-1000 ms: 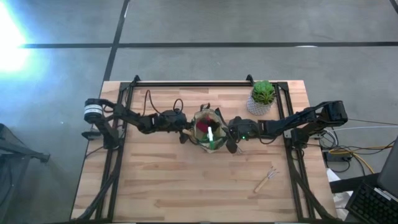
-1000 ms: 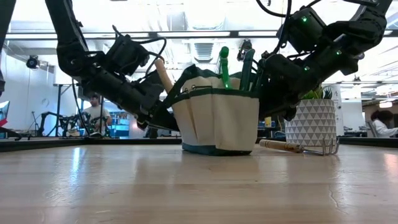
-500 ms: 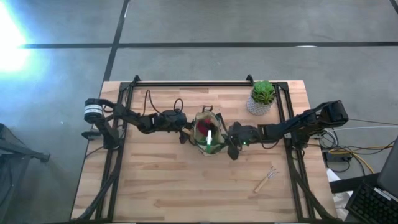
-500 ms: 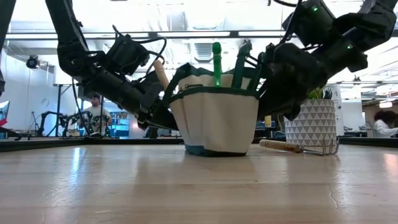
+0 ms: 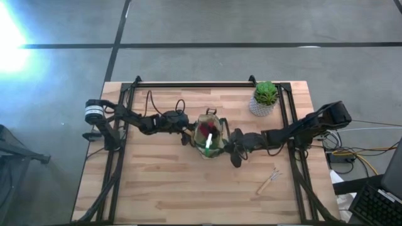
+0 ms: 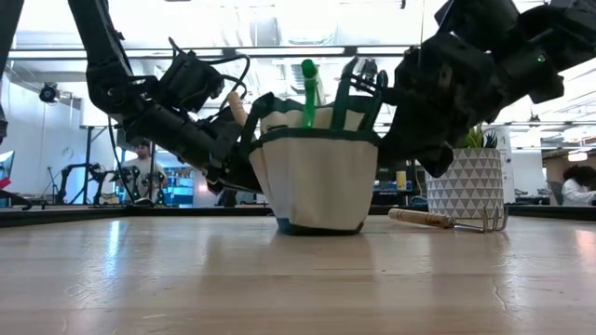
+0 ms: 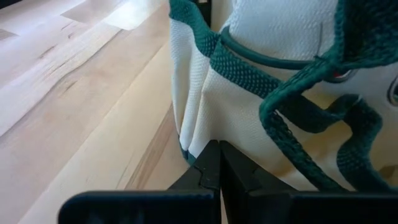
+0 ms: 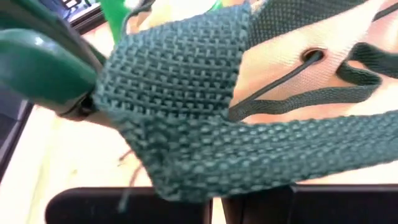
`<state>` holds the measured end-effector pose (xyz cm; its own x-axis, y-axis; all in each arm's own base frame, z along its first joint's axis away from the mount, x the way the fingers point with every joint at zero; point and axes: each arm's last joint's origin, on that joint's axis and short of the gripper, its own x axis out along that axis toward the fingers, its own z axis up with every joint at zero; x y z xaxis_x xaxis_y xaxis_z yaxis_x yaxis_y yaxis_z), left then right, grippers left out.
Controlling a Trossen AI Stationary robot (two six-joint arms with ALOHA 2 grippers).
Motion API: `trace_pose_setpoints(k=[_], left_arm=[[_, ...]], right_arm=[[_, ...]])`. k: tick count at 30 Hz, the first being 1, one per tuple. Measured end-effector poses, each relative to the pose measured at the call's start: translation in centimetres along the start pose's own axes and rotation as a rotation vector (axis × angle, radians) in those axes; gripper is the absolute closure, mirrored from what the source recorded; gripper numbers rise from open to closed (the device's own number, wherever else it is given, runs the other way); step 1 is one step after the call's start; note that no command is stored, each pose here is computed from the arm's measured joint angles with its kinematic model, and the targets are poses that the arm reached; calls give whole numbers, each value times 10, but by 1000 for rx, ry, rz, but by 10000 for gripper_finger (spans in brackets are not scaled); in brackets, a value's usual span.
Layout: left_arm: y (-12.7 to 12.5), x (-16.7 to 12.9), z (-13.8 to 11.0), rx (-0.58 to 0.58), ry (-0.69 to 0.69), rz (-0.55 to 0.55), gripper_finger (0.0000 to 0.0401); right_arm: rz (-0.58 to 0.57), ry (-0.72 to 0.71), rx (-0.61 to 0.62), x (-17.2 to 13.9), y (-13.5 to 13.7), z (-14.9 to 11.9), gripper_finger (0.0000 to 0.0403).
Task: Pick & Place Garden tools in Gardening bag
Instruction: Adjust the light brown gardening bag on the table
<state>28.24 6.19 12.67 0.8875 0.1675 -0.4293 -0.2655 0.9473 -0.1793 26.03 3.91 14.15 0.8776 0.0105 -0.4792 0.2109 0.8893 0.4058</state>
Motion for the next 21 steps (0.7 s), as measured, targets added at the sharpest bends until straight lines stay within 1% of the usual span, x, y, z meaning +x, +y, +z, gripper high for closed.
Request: trace_pose_setpoints(k=[7,10,13,16,18,21], left_arm=[[0,0,-1,-1,4,0,400],[0,0,-1,-1,8,-3,399],[0,-1,-3,-2,28,-6,399],[0,-1,-4,-3,36,-7,399],[0,-1,-4,-3,36,-8,399],[0,-1,-4,-3,36,-8,399]], right_arm=[[23,54,-4,20,14,-7,395],[73,102,-19,33,26,-11,395],[114,153,-37,38,39,-12,395],[81,225,-68,32,49,-10,395],[34,257,-91,24,53,-7,395],[14,253,-121,10,62,0,395]])
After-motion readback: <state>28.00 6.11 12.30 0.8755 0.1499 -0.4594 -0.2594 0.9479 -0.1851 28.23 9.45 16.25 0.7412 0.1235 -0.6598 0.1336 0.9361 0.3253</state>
